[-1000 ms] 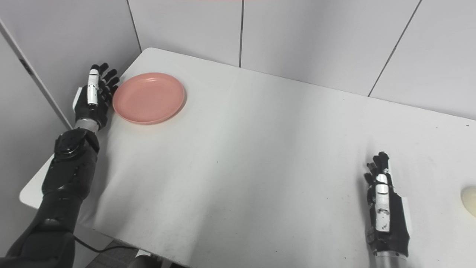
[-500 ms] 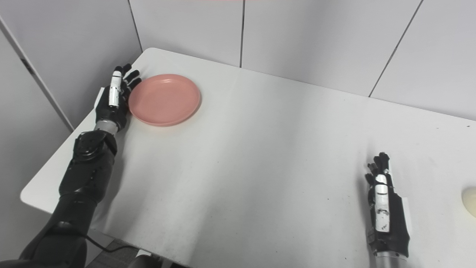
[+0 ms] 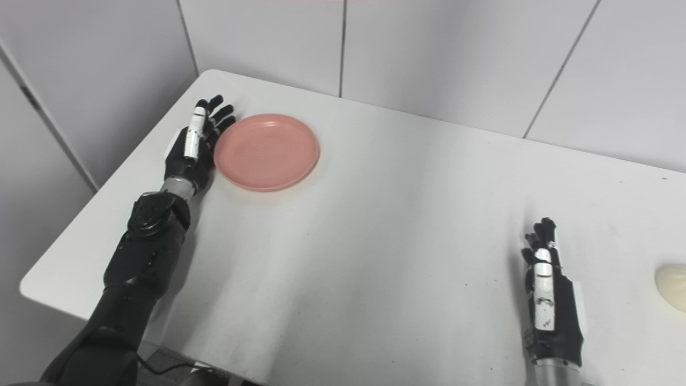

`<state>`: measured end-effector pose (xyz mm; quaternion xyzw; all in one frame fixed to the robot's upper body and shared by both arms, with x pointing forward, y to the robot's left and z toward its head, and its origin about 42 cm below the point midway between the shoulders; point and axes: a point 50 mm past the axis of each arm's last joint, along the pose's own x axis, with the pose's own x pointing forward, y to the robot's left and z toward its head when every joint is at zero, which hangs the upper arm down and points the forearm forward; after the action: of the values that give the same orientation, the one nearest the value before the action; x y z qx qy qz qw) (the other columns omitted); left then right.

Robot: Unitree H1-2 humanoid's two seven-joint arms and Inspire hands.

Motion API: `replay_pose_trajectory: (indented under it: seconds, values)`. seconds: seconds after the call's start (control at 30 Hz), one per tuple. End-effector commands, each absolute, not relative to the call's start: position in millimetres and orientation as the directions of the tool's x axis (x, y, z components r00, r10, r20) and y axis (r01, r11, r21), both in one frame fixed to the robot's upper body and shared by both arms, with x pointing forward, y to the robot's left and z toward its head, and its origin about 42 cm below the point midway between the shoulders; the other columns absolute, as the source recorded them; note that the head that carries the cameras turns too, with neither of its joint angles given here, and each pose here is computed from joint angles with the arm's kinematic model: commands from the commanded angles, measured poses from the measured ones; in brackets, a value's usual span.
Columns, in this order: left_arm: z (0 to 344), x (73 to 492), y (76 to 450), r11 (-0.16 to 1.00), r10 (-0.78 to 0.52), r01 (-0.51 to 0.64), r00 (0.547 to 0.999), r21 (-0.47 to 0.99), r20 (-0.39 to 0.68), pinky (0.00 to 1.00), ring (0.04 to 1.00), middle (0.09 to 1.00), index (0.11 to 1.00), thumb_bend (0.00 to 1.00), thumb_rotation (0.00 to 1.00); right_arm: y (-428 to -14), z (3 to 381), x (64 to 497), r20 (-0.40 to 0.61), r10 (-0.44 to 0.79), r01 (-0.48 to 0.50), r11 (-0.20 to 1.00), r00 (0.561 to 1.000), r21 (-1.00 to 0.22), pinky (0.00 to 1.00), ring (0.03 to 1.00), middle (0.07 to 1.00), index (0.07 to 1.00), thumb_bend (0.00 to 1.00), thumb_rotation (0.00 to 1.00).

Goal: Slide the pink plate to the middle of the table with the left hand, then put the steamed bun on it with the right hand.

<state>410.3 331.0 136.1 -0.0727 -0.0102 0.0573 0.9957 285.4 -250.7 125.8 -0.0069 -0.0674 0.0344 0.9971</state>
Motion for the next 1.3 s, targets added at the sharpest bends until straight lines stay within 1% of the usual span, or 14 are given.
replay_pose_trajectory:
  seconds: [0.0, 0.13, 0.27, 0.47, 0.63, 0.87, 1.0, 1.27]
  values:
    - [133, 414, 312, 0.986, 0.032, -0.035, 0.999, -0.165, -0.022, 0.96, 0.915, 0.913, 0.908, 0.42, 1.00, -247, 114, 279, 0.102, 0.065, -0.065, 0.998, 0.993, -0.001, 1.00, 1.000, 1.000, 1.000, 0.27, 1.00]
    - [134, 413, 302, 0.984, 0.003, -0.006, 1.000, -0.177, -0.019, 0.94, 0.913, 0.916, 0.913, 0.42, 1.00, -244, 114, 279, 0.103, 0.060, -0.062, 0.998, 0.993, 0.010, 1.00, 1.000, 1.000, 1.000, 0.27, 1.00]
    - [134, 413, 292, 0.980, -0.036, 0.032, 0.999, -0.196, -0.019, 0.95, 0.923, 0.923, 0.920, 0.43, 1.00, -240, 114, 280, 0.104, 0.058, -0.060, 0.998, 0.993, 0.012, 1.00, 1.000, 1.000, 1.000, 0.27, 1.00]
    - [131, 415, 274, 0.972, -0.077, 0.069, 0.997, -0.223, -0.025, 0.94, 0.912, 0.913, 0.916, 0.43, 1.00, -235, 112, 280, 0.113, 0.051, -0.053, 0.998, 0.992, 0.019, 1.00, 1.000, 1.000, 1.000, 0.26, 1.00]
    - [130, 419, 254, 0.949, -0.130, 0.116, 0.991, -0.294, -0.029, 0.95, 0.922, 0.918, 0.922, 0.43, 1.00, -231, 112, 281, 0.112, 0.033, -0.036, 0.999, 0.993, 0.025, 1.00, 1.000, 1.000, 1.000, 0.27, 1.00]
    - [132, 416, 224, 0.933, -0.188, 0.170, 0.982, -0.317, -0.029, 0.94, 0.917, 0.913, 0.914, 0.41, 1.00, -225, 110, 281, 0.115, 0.025, -0.027, 0.999, 0.993, 0.019, 1.00, 1.000, 1.000, 1.000, 0.31, 1.00]
    - [134, 411, 211, 0.923, -0.224, 0.203, 0.974, -0.326, -0.029, 0.94, 0.922, 0.923, 0.926, 0.40, 1.00, -220, 110, 281, 0.111, 0.019, -0.021, 1.000, 0.994, 0.015, 1.00, 1.000, 1.000, 1.000, 0.32, 1.00]
    - [140, 400, 187, 0.890, -0.284, 0.253, 0.958, -0.379, -0.028, 0.96, 0.937, 0.940, 0.939, 0.36, 1.00, -212, 109, 281, 0.117, 0.023, -0.022, 1.000, 0.993, -0.007, 1.00, 1.000, 1.000, 1.000, 0.31, 1.00]
